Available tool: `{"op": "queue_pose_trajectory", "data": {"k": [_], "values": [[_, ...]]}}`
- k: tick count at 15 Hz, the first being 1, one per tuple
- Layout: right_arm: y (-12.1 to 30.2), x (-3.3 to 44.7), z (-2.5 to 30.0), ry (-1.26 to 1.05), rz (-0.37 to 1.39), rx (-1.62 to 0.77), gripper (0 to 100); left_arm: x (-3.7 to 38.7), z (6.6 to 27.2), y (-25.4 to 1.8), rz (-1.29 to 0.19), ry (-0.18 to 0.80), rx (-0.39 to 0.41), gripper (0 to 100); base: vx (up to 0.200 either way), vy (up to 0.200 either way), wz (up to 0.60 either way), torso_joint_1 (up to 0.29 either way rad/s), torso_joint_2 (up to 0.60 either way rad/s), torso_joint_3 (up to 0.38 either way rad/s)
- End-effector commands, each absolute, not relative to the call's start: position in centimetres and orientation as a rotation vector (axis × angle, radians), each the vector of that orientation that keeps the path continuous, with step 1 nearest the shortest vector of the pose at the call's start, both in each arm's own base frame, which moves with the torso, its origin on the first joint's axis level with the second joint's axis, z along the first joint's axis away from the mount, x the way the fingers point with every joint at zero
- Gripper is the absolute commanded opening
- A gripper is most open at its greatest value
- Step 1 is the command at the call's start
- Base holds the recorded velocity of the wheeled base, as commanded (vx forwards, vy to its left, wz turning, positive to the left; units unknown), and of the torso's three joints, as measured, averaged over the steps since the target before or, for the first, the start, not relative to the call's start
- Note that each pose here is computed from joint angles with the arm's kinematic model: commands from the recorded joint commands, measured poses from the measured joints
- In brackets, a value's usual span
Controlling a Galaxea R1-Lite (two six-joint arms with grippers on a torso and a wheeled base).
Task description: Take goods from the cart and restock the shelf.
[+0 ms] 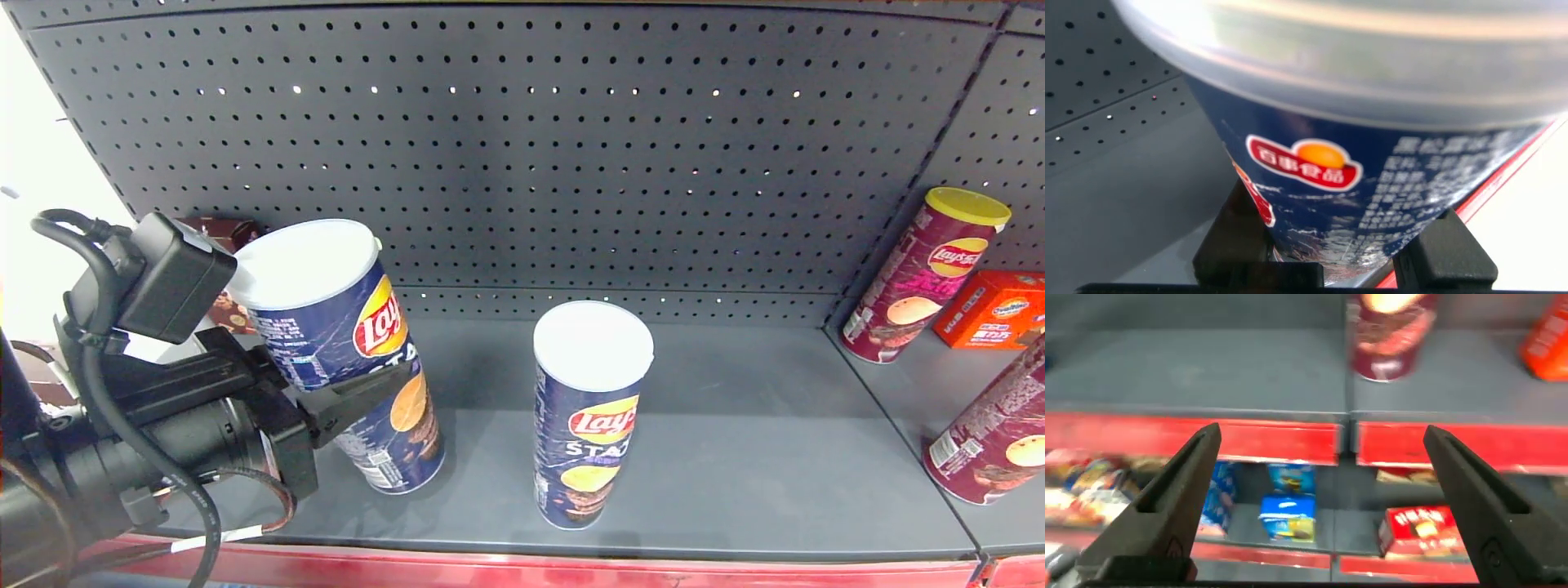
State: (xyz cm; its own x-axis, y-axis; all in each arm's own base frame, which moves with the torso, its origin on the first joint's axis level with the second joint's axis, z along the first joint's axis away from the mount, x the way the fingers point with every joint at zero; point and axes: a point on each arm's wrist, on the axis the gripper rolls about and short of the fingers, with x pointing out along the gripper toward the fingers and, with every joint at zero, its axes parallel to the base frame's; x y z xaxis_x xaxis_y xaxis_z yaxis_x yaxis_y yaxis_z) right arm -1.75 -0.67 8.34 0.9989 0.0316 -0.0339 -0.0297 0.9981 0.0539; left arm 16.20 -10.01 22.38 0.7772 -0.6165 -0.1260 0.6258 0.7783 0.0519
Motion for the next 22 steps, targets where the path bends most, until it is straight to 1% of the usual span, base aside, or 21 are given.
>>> {"op": "queue_pose_trajectory", "data": {"k": [1,2,4,8,12,13,14,15,16,22], "values": [[-0.56,-1.46,8.3,0.07,-0.007,0.052,100,16.27,22.45,-10.06,-0.674,0.102,0.092,0,0.0,0.0,0.0,0.0,0.0,0.0],[-0.52,-1.4,8.41,0.046,0.007,0.104,100,16.16,22.17,-9.9,-0.669,0.112,0.094,0,0.0,0.0,0.0,0.0,0.0,0.0],[-0.33,-1.41,8.35,0.057,0.092,0.093,100,16.23,22.42,-9.8,-0.663,0.103,0.092,0,0.0,0.0,0.0,0.0,0.0,0.0],[-0.32,-1.41,8.35,0.057,0.094,0.091,100,16.12,22.68,-9.77,-0.664,0.091,0.088,0,0.0,0.0,0.0,0.0,0.0,0.0],[-0.33,-1.41,8.35,0.056,0.091,0.093,100,15.99,22.4,-9.8,-0.669,0.1,0.09,0,0.0,0.0,0.0,0.0,0.0,0.0],[-0.33,-1.42,8.34,0.056,0.054,0.087,100,16.02,22.58,-9.81,-0.669,0.094,0.089,0,0.0,0.0,0.0,0.0,0.0,0.0],[-0.27,-1.42,8.12,0.071,0.073,0.048,100,16.05,22.71,-9.83,-0.669,0.089,0.088,0,0.0,0.0,0.0,0.0,0.0,0.0],[-0.16,-1.48,7.82,0.103,0.131,-0.023,100,16.02,22.74,-9.81,-0.669,0.088,0.087,0,0.0,0.0,0.0,0.0,0.0,0.0],[-0.13,-1.5,7.8,0.111,0.177,-0.038,100,15.99,22.49,-9.83,-0.67,0.097,0.089,0,0.0,0.0,0.0,0.0,0.0,0.0],[-0.16,-1.47,7.77,0.109,0.18,-0.017,100,15.94,22.74,-9.94,-0.678,0.087,0.088,0,0.0,0.0,0.0,0.0,0.0,0.0]]}}
